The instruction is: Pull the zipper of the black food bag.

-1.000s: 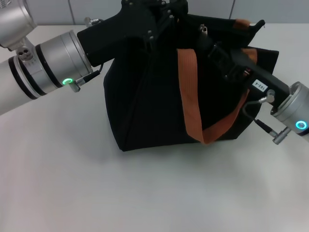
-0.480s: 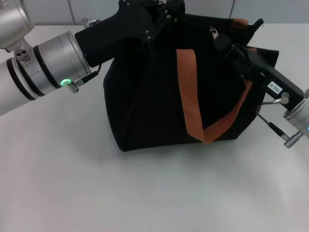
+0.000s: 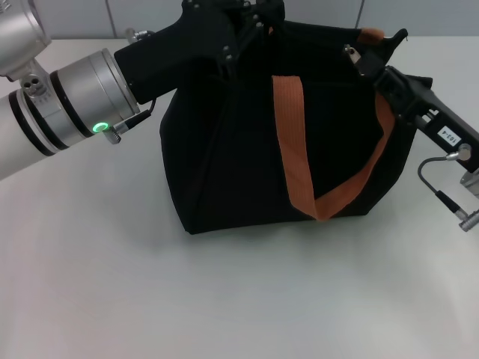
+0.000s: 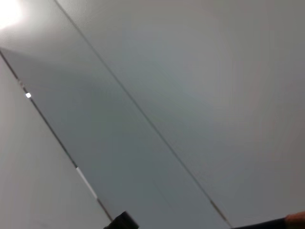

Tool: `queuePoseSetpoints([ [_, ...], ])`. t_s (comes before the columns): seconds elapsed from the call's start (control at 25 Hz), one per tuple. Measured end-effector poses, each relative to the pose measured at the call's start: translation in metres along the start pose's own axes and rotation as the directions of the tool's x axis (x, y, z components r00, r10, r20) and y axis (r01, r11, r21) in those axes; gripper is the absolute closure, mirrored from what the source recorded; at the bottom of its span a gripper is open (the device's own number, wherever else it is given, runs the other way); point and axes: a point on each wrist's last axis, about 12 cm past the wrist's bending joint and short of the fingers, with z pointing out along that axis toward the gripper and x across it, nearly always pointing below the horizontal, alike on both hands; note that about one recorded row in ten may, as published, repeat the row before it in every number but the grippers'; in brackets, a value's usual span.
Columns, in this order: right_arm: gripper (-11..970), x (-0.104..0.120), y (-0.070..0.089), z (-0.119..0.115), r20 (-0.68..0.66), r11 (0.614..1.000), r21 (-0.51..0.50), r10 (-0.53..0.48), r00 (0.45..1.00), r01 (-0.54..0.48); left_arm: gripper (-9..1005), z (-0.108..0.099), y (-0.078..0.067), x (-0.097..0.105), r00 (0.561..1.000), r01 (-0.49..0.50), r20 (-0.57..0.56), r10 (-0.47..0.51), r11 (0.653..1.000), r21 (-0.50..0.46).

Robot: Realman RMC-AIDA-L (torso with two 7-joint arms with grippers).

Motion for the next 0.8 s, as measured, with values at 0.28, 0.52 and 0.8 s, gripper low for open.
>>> queuePoseSetpoints([
  [0.28, 962, -0.004, -0.004, -0.012, 0.038, 0.999, 0.044, -0.010, 0.999, 0.008, 961, -0.002, 0.000, 0.000, 1.000, 0.004, 0.006, -0.004, 1.000, -0.008],
  [0.52, 962, -0.007, -0.006, -0.023, 0.068, 0.997, 0.074, -0.017, 0.998, 0.012, 960, -0.003, 0.000, 0.001, 1.000, 0.005, 0.004, -0.005, 1.000, -0.012],
  [0.8, 962, -0.009, -0.002, -0.034, 0.097, 0.995, 0.063, -0.077, 0.992, 0.072, 960, -0.003, 0.000, 0.001, 1.000, 0.004, 0.003, -0.004, 1.000, -0.015],
])
